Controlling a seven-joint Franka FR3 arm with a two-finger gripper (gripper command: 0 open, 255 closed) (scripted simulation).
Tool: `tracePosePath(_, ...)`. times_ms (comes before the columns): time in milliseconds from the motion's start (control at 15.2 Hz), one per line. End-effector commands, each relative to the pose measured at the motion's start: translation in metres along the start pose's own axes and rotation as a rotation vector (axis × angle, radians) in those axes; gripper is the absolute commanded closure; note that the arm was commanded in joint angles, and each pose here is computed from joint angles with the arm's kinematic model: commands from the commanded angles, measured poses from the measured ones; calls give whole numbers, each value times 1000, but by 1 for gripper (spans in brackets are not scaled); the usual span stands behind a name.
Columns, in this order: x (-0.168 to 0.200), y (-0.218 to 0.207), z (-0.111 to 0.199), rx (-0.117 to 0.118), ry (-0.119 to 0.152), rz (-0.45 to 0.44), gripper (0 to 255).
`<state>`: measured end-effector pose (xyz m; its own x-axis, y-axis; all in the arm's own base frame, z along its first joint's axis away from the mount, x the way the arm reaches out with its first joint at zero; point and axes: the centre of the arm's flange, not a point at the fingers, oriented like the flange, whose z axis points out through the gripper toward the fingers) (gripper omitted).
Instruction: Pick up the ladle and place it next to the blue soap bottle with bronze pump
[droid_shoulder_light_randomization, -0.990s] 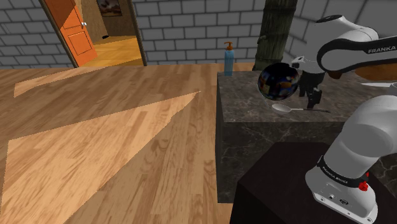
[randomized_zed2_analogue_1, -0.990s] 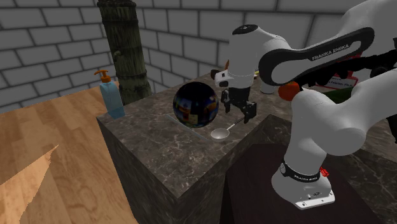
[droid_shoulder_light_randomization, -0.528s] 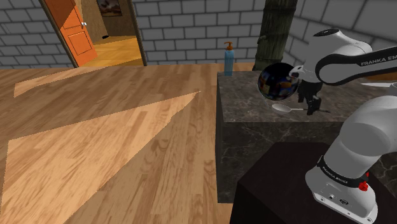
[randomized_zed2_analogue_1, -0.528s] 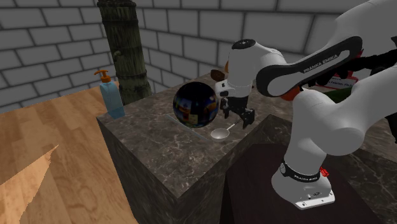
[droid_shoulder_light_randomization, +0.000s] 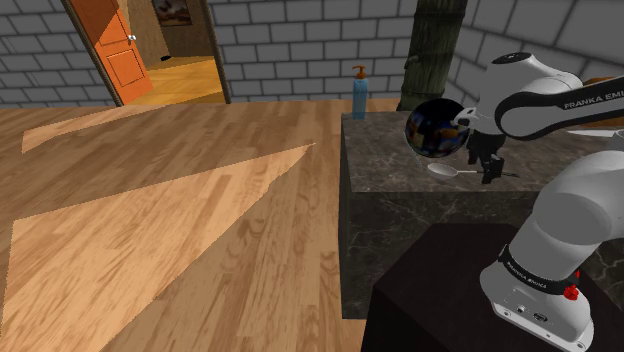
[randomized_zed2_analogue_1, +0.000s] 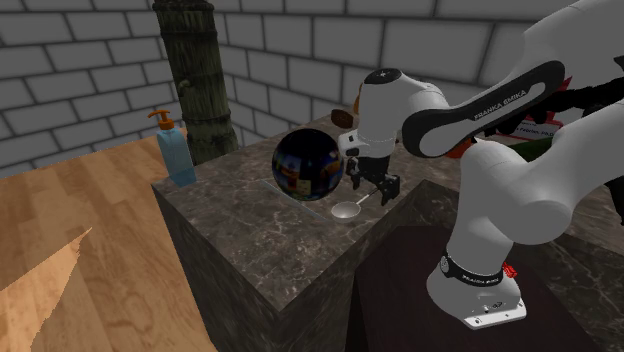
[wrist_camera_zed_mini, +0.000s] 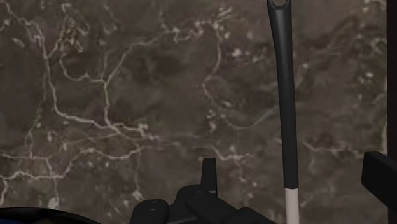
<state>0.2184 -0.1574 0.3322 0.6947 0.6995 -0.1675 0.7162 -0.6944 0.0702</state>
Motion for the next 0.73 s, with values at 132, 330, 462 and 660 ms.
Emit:
tracePosePath(132,0,0,0,0,0,0,255)
tracePosePath(330,0,0,0,0,0,0,255)
tracePosePath(462,0,0,0,0,0,0,255)
tracePosePath(660,0,0,0,0,0,0,255)
